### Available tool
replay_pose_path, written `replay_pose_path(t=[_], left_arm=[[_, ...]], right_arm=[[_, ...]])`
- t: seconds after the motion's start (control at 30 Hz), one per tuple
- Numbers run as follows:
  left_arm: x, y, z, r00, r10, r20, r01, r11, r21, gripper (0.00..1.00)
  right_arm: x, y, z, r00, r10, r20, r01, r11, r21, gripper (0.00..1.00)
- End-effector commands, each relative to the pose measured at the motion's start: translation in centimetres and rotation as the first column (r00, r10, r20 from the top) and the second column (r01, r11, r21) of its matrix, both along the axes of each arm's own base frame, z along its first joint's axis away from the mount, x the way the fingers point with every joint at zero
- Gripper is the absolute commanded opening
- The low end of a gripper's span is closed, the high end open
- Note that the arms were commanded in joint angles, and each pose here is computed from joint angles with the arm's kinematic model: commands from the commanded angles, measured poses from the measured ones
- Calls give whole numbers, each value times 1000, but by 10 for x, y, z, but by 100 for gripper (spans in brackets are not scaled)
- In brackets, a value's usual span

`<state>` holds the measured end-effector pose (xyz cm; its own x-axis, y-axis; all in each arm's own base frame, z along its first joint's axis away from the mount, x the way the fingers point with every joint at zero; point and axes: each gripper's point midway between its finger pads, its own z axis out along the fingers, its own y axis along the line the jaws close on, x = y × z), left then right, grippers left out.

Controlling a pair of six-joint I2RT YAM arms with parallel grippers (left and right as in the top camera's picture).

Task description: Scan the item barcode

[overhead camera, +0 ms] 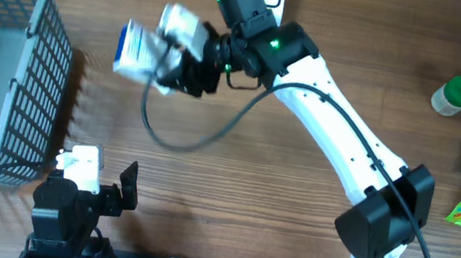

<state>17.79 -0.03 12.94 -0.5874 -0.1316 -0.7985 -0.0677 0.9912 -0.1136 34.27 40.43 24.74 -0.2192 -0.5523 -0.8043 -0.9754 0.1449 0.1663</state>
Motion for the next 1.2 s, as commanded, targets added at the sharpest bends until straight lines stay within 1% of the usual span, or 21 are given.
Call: replay_pose_path(t=[0.0, 0.07, 0.1, 0.2, 0.27, 0.37, 0.47, 0.5, 0.53, 0.57, 0.67, 0.77, 0.8, 0.83, 0.87, 0.9, 0.93, 1.0, 1.07, 1.13, 1.17], left_arm=[[0, -1, -1, 1000, -7, 3, 7, 1000, -3, 100], [0, -1, -1, 1000, -7, 3, 7, 1000, -3, 100], [0, -1, -1, 1000, -7, 3, 7, 1000, -3, 100], [0, -1, -1, 1000, -7, 3, 7, 1000, -3, 100], [0, -1, -1, 1000, -7, 3, 7, 1000, -3, 100], [0, -1, -1, 1000, -7, 3, 7, 1000, -3, 100], [0, -1, -1, 1000, -7, 3, 7, 1000, -3, 100], [0, -1, -1, 1000, -7, 3, 7, 1000, -3, 100], [0, -1, -1, 1000, -7, 3, 7, 1000, -3, 100], [0, -1, -1, 1000, -7, 3, 7, 1000, -3, 100], [0, -1, -1, 1000, -7, 3, 7, 1000, -3, 100], [0, -1, -1, 1000, -7, 3, 7, 1000, -3, 100], [0, -1, -1, 1000, -7, 3, 7, 1000, -3, 100], [0, -1, -1, 1000, -7, 3, 7, 1000, -3, 100], [0, -1, -1, 1000, -7, 3, 7, 1000, -3, 100], [0, -1, -1, 1000, -7, 3, 7, 1000, -3, 100], [0, -1, -1, 1000, -7, 3, 7, 1000, -3, 100], [0, -1, -1, 1000, -7, 3, 7, 1000, -3, 100], [0, -1, -1, 1000, -7, 3, 7, 1000, -3, 100], [0, -1, -1, 1000, -7, 3, 7, 1000, -3, 100], [0, -1, -1, 1000, -7, 3, 7, 1000, -3, 100]], right_arm=[[57, -22, 13, 837, -407, -365, 444, 896, 19, 73], [84, -36, 23, 733, -485, -477, 568, 822, 38, 73], [106, -48, 25, 651, -522, -552, 646, 762, 41, 73], [133, -62, 19, 567, -536, -625, 713, 700, 47, 75], [151, -65, 13, 537, -509, -673, 730, 680, 67, 77], [171, -62, 3, 561, -425, -711, 705, 695, 141, 77], [190, -65, -22, 490, -387, -781, 731, 670, 127, 78], [191, -64, -32, 488, -368, -792, 718, 685, 124, 81], [189, -62, -40, 490, -357, -795, 702, 703, 117, 93], [183, -59, -49, 498, -337, -799, 671, 733, 109, 100], [160, -40, -52, 569, -294, -768, 585, 801, 127, 100], [152, -20, -58, 550, -339, -763, 609, 788, 88, 100], [154, -17, -69, 509, -410, -757, 655, 755, 33, 100], [166, -26, -107, 384, -648, -657, 793, 597, -126, 100], [173, -48, -134, 244, -821, -515, 887, 404, -225, 100], [175, -63, -146, 154, -902, -404, 929, 272, -252, 100], [173, -69, -149, 124, -941, -315, 948, 206, -242, 100], [168, -50, -138, 148, -957, -250, 967, 193, -169, 100], [159, -27, -131, 189, -946, -264, 965, 228, -127, 100], [155, -16, -125, 241, -952, -190, 962, 260, -83, 99], [161, -14, -118, 225, -957, -185, 971, 235, -33, 92]])
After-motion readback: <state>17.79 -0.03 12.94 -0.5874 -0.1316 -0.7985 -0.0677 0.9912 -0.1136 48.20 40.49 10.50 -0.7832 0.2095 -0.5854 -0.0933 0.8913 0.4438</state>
